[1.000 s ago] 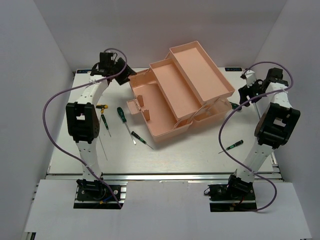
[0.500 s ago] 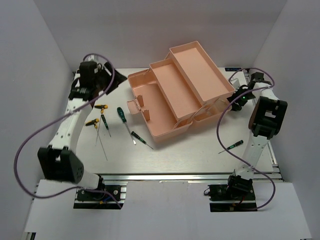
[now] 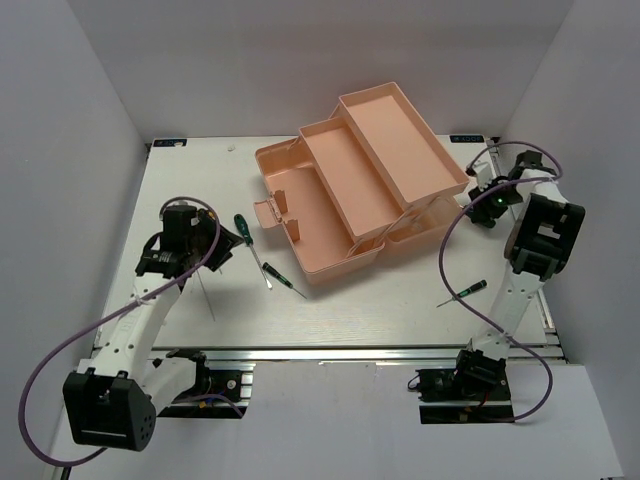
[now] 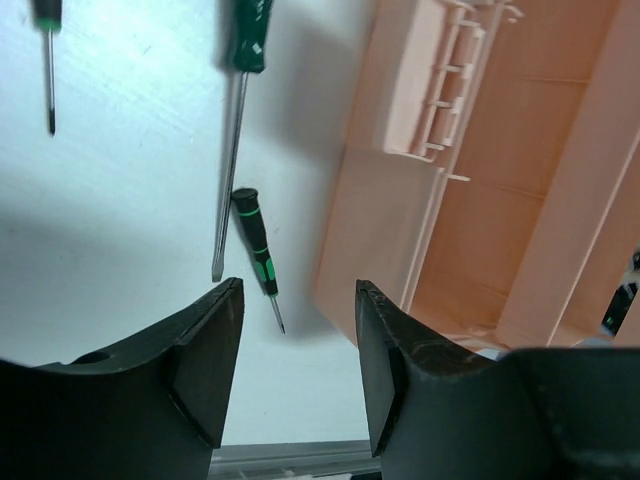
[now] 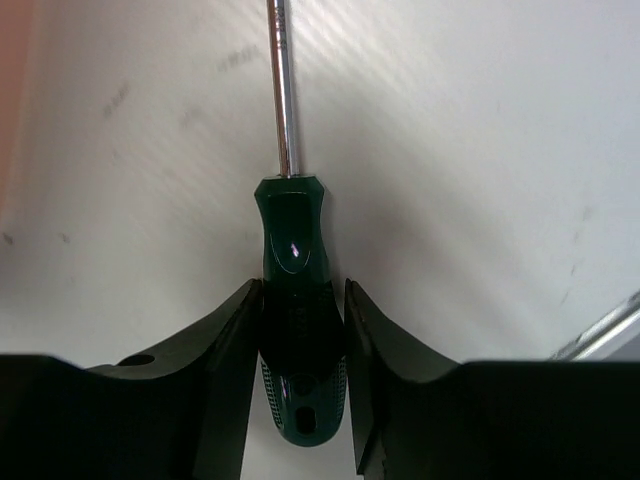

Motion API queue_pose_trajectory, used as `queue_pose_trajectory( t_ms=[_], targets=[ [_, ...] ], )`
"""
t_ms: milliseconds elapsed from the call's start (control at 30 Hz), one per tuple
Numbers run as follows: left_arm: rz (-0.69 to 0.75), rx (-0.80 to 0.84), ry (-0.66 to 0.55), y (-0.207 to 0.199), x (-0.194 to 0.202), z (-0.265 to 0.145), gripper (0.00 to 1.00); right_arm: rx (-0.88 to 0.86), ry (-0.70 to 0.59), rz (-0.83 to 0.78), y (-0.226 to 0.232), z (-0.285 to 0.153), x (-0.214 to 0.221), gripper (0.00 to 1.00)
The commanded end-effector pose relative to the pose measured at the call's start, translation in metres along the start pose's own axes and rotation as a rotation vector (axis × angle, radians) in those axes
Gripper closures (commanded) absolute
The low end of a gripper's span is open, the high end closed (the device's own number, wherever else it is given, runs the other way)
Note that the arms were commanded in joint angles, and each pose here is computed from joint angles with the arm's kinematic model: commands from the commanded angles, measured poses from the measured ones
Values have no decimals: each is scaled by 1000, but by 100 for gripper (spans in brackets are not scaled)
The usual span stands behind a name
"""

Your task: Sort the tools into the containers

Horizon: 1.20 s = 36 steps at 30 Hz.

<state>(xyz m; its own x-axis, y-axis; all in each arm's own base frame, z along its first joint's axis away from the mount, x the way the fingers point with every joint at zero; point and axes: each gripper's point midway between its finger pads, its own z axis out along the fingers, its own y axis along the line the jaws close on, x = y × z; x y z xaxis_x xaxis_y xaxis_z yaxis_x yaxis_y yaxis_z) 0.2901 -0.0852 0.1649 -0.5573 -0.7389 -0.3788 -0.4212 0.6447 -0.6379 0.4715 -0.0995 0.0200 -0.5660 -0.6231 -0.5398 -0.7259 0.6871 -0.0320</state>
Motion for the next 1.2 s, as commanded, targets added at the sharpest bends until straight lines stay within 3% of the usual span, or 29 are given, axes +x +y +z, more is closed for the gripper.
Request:
queue_pose_trajectory(
  t_ms=[0, 33, 233, 533, 767, 967, 1067, 1167],
  targets=[
    [-117, -24, -6, 8, 4, 2, 42, -71, 4, 107, 18, -32, 23, 96],
    [-121, -38, 3, 11, 6, 5, 42, -71, -12, 132, 19, -40, 25, 100],
    [-111, -165, 70, 36, 17, 28, 42, -140, -128, 240, 50, -70, 1, 100],
    [35, -304, 51, 43, -13, 72, 41, -160, -319, 385, 70, -111, -45, 100],
    [134, -336, 17, 38, -36, 83, 40, 134, -423, 448, 25, -168, -72, 100],
    [205, -347, 14, 38, -44, 91, 39, 259, -630, 328, 4, -245, -148, 100],
    [245, -359, 24, 40, -46, 97, 38, 197, -703, 265, 21, -268, -195, 100],
    [275, -361, 21, 39, -51, 103, 36, 97, -720, 205, 59, -262, -244, 100]
  ],
)
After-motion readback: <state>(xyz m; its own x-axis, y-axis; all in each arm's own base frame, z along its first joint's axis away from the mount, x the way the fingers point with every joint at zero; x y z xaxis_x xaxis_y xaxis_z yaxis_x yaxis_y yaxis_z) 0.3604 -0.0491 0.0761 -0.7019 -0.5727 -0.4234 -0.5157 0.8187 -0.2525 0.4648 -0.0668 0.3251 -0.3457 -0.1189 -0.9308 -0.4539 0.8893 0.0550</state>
